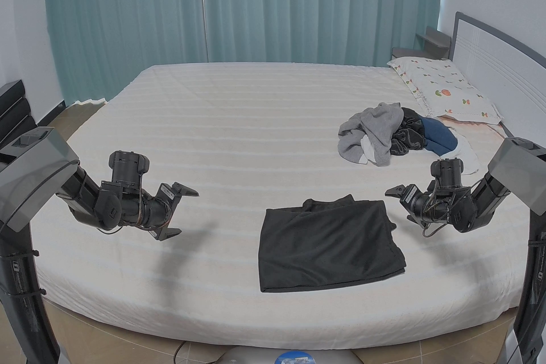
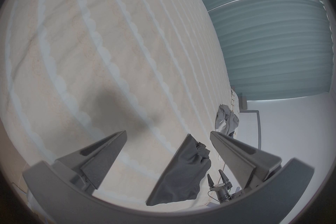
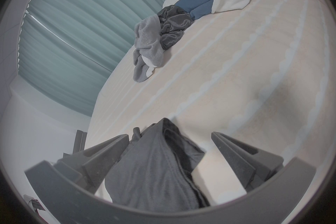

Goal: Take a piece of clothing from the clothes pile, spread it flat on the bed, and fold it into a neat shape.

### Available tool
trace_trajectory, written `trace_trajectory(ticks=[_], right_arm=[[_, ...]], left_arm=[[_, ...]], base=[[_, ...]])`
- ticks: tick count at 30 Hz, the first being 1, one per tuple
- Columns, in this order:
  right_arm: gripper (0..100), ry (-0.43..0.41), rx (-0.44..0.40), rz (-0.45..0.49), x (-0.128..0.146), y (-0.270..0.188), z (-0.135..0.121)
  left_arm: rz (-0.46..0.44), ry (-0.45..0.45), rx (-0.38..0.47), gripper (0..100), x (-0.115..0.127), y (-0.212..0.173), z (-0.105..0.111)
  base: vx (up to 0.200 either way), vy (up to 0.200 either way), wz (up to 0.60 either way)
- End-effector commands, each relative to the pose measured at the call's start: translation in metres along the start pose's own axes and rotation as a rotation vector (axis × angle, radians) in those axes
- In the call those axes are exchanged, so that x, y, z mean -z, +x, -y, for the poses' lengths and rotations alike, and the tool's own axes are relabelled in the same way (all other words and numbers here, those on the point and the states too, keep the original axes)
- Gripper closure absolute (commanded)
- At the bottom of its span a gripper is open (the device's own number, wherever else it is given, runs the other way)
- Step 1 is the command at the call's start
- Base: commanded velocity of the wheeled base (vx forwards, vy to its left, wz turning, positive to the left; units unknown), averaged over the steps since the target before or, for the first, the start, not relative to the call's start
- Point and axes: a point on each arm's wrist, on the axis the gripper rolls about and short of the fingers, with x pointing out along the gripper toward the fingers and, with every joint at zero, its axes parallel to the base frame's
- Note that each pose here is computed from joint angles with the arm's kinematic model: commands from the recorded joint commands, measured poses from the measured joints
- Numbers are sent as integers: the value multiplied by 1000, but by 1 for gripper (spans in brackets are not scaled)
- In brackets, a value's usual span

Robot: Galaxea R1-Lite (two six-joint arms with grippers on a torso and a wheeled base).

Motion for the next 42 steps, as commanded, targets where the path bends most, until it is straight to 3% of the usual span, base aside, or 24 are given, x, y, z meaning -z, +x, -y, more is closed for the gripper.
trace_trajectory(ticks=[1, 11, 15, 21, 31, 32, 42], right_arm=[[0, -4, -8, 0, 0, -2, -3], [0, 31, -51, -56, 17, -8, -20], [0, 37, -66, -96, 34, -7, -30], [0, 21, -83, -119, 44, -6, -39], [0, 2, -96, -127, 54, 8, -44], [0, 0, -106, -120, 53, 9, -47], [0, -26, -118, -110, 64, 31, -59]], left_arm=[[-1, 2, 2, 0, 1, 1, 1], [24, 60, -33, 0, 22, 16, 8], [91, 187, -64, 0, 37, 44, 18], [169, 327, -136, 0, 42, 83, 12], [214, 348, -131, 0, 42, 113, 15], [213, 349, -130, 100, 43, 114, 15], [224, 345, -132, 100, 42, 115, 14]], base=[[0, -200, 0], [0, -120, 0], [0, 0, 0], [0, 0, 0], [0, 0, 0], [0, 0, 0], [0, 0, 0]])
